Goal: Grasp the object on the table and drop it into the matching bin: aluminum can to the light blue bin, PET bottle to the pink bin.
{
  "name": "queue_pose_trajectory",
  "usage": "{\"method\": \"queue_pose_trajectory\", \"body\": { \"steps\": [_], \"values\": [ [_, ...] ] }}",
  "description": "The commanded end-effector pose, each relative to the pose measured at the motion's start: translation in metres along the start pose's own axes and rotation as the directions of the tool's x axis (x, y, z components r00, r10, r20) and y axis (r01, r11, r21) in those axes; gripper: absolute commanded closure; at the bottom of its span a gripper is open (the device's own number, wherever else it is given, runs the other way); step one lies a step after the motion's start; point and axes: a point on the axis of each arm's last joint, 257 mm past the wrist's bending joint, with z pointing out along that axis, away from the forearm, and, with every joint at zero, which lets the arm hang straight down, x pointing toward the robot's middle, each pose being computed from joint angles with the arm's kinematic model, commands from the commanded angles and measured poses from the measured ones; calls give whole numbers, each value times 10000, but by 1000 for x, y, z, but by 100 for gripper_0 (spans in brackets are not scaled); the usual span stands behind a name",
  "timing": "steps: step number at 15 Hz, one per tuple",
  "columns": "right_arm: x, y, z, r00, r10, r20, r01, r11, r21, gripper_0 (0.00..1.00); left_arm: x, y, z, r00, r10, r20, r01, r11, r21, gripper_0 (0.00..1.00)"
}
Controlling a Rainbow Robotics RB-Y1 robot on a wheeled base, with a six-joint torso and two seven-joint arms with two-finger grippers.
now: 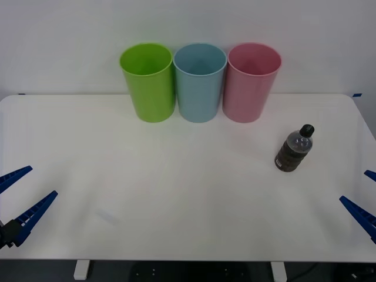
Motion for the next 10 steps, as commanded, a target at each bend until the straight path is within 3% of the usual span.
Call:
{"method": "queue_pose_trajectory", "body": {
  "steps": [1, 7, 10],
  "values": [
    [7, -4, -6, 9998, 66, -162, -62, 9997, 241, 0, 0, 0, 0, 10000, 0, 0, 0, 10000, 0, 0],
    [29, -16, -5, 9994, 103, -334, -73, 9961, 878, 0, 0, 0, 0, 10000, 0, 0, 0, 10000, 0, 0],
    [40, -30, -5, 9968, -660, -461, 725, 9844, 1603, 0, 0, 0, 0, 10000, 0, 0, 0, 10000, 0, 0]
  ]
}}
